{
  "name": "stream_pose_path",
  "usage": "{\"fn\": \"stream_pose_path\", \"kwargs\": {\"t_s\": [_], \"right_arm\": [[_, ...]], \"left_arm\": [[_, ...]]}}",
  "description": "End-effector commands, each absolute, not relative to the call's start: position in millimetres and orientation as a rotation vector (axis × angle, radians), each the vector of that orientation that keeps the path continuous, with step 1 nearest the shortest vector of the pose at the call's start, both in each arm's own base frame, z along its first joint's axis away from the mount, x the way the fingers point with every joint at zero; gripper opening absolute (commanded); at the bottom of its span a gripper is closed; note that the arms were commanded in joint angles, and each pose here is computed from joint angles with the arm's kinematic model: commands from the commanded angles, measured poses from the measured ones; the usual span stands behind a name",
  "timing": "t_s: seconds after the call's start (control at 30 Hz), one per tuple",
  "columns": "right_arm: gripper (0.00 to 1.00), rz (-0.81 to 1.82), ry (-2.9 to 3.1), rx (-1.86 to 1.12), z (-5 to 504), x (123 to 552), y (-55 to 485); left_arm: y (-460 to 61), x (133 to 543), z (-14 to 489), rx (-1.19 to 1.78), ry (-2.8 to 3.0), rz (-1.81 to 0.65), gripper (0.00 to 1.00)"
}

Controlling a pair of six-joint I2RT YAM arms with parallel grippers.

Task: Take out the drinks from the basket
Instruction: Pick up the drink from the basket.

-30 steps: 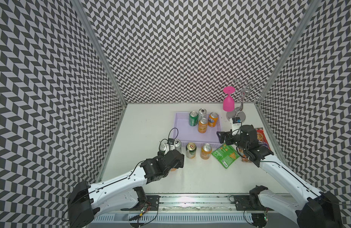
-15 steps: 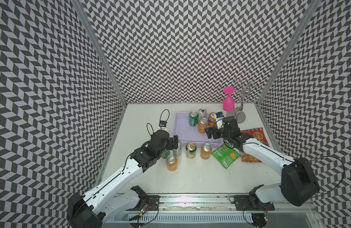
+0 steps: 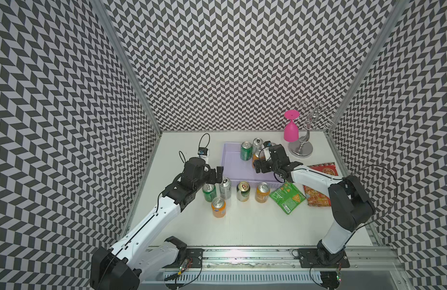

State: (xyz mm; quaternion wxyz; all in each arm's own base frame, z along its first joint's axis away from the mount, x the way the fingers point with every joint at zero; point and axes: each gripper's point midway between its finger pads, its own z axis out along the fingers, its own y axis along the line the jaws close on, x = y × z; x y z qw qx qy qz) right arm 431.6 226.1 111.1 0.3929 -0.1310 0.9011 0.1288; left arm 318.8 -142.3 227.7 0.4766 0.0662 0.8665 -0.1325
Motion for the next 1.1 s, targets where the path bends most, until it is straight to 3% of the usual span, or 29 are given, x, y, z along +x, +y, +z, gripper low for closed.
{"fn": "stream_pose_path", "kwargs": {"t_s": [0.0, 0.53, 0.93, 1.07], "right_arm": [[1.00, 0.316, 2.222, -0.331, 118.8, 450.8, 236.5], [0.86, 0.249, 2.187, -0.296, 103.4, 478.9, 240.4], [0.58, 0.261, 2.140, -0.318, 120.5, 473.4, 242.9], [0.54, 0.259, 2.113, -0.316, 135.8, 465.3, 238.2]], "left_arm": [[-144.0, 321.6, 231.2, 0.171, 2.093, -0.344, 0.99], [-147.8, 323.2, 227.8, 0.176, 2.093, -0.377, 0.99], [-149.0, 322.8, 226.8, 0.178, 2.094, -0.390, 0.99], [-149.5, 322.0, 228.2, 0.181, 2.088, -0.395, 0.99]]}}
